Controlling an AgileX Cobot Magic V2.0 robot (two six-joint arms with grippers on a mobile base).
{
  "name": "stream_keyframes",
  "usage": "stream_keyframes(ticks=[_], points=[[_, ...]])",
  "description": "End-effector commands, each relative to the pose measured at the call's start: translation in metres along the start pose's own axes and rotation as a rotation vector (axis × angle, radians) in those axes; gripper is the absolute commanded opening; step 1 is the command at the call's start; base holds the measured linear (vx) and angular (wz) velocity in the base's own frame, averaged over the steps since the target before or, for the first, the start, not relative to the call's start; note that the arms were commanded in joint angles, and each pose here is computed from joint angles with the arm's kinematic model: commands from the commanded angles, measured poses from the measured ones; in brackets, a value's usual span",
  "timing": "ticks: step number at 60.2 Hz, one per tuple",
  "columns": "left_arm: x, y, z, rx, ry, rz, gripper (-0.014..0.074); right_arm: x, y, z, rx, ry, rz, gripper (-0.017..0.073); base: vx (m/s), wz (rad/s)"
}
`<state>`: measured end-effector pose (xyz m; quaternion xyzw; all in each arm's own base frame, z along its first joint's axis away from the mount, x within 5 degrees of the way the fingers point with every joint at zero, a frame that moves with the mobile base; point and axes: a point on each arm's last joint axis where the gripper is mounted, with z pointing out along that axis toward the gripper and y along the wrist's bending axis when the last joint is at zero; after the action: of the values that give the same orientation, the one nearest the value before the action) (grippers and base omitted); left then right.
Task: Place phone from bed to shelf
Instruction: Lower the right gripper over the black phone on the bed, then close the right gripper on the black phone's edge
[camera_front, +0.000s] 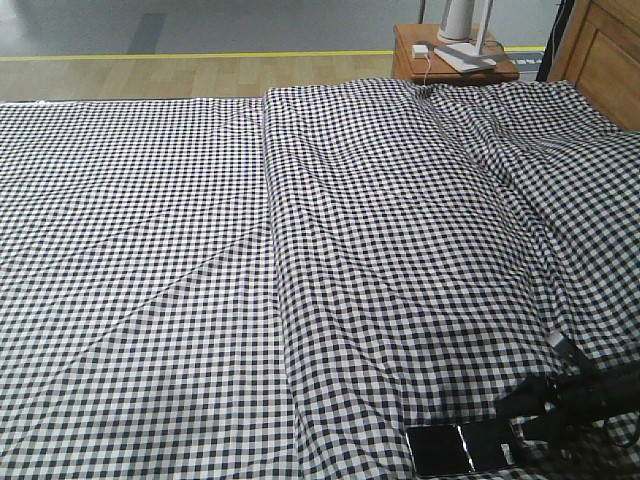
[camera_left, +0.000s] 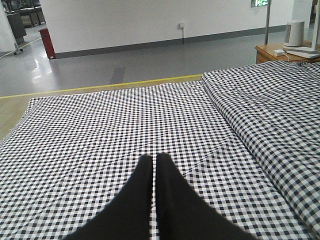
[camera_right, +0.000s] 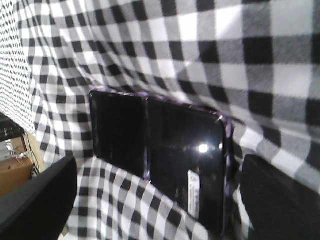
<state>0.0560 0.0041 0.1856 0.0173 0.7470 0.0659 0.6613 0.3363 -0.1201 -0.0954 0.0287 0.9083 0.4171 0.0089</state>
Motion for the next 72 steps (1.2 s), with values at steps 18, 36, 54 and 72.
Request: stream_keyframes(ticks=[18,36,54,72], points=[[-0.015,0.002,-0.003,-0.014,-0.104,-0.015,0.0001,-0.005,0.010,0.010,-0.096,-0.011,-0.030,0.0604,0.00,0.00],[-0.015,0.002,-0.003,-0.014,-0.104,-0.015,0.0001,-0.007,0.026,0.030,-0.142,0.054,-0.059,0.0595,0.00,0.00],[-0.015,0.002,-0.003,-0.014,-0.104,-0.015,0.0001,-0.007,0.031,0.034,-0.149,0.067,-0.067,0.0525,0.00,0.00],[-0.015,0.002,-0.003,-0.014,-0.104,-0.015,0.0001,-0.006,0.033,0.032,-0.160,0.092,-0.089,0.0109,0.00,0.00]])
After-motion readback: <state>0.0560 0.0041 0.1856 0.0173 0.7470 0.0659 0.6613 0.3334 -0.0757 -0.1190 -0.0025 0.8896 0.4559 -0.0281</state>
